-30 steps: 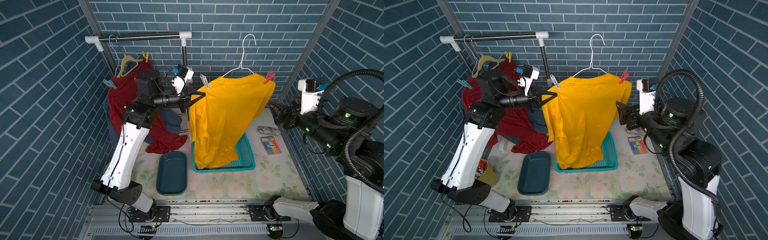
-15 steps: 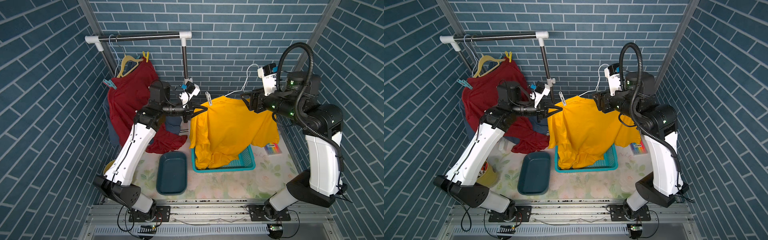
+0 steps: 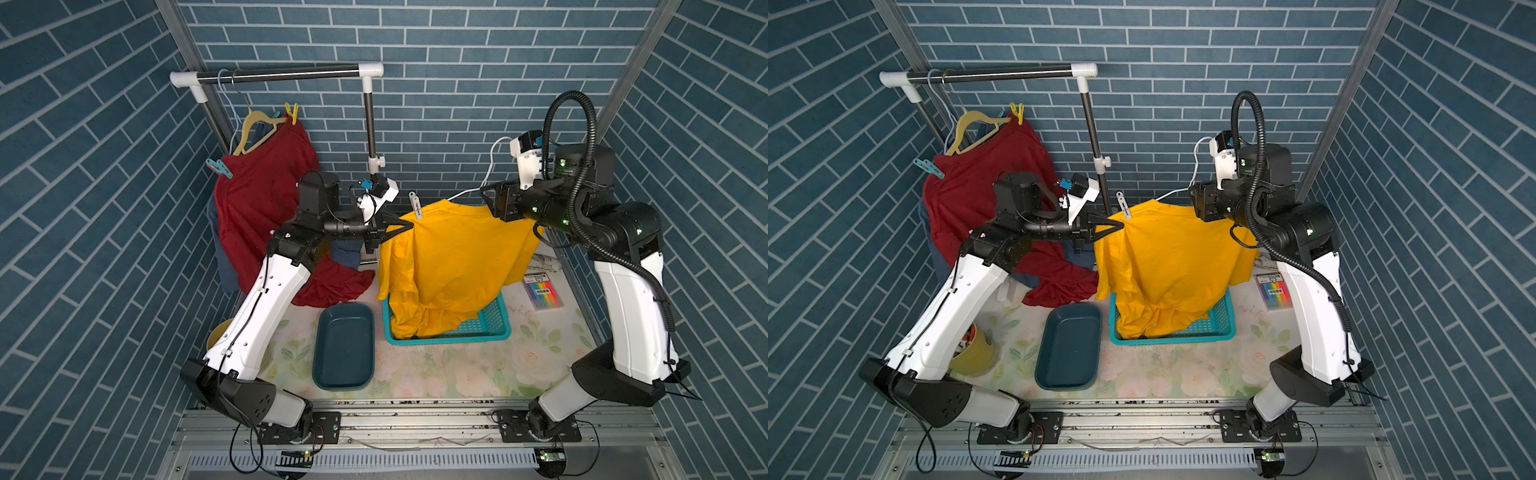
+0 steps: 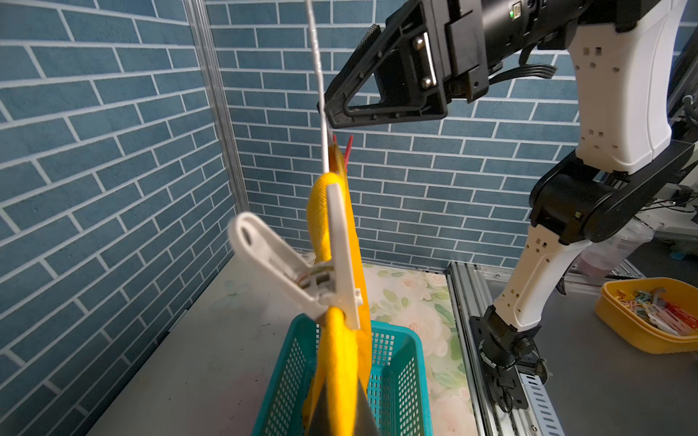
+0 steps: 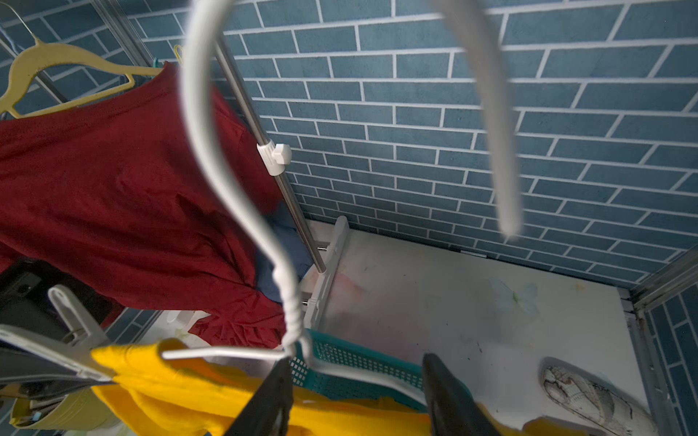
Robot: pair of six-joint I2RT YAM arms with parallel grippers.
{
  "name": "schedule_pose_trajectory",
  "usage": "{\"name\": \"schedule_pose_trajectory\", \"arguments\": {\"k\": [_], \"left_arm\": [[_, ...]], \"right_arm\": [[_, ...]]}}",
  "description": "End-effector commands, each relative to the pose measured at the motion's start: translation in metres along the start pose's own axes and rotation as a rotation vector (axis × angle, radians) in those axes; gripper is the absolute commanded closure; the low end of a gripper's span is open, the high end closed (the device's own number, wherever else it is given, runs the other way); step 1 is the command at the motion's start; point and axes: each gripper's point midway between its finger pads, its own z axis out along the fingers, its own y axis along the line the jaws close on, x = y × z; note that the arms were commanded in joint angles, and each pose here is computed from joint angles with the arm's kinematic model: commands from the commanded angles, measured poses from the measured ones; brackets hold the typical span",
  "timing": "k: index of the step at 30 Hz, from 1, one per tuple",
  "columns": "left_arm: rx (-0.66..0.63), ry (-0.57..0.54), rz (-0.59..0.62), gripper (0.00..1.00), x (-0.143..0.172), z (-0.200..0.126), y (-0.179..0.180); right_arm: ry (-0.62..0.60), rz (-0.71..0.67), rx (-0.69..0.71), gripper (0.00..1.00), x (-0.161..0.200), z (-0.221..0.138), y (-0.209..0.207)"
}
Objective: Remove the clothespins securing t-shirts to the hanger
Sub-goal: Pick up the hanger from the clothes rail.
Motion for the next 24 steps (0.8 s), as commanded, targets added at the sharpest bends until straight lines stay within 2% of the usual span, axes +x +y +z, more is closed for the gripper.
{"name": "schedule_pose_trajectory", "arguments": {"k": [1, 4, 8, 11, 13, 18, 22, 24], "left_arm": [[0.02, -0.044, 0.067, 1.0, -0.012, -0.005, -0.01], [0.014, -0.038, 0.061, 1.0, -0.008, -0.005, -0.009], [0.011, -0.029, 0.058, 1.0, -0.006, -0.005, -0.009], [0.012, -0.031, 0.058, 1.0, -0.006, -0.005, -0.008], [0.016, -0.035, 0.058, 1.0, -0.007, -0.004, -0.008], [0.008, -0.021, 0.044, 1.0, -0.002, -0.003, -0.005], [-0.037, 0.015, 0.018, 0.98, 0.008, -0.004, 0.001], [-0.061, 0.041, 0.008, 0.85, 0.013, -0.006, 0.002]], "right_arm": [[-0.07, 0.036, -0.03, 0.5, -0.018, 0.006, 0.004], [-0.077, 0.047, -0.071, 0.49, -0.021, 0.01, 0.012], [-0.062, 0.051, -0.104, 0.43, -0.018, 0.013, 0.017], [-0.055, 0.047, -0.093, 0.44, -0.016, 0.016, 0.015], [-0.044, 0.044, -0.085, 0.53, -0.013, 0.019, 0.014], [-0.029, 0.028, -0.09, 1.0, -0.009, 0.025, 0.014], [-0.046, -0.024, -0.071, 1.0, -0.012, 0.023, 0.011], [-0.053, -0.053, -0.072, 1.0, -0.012, 0.023, 0.012]]}}
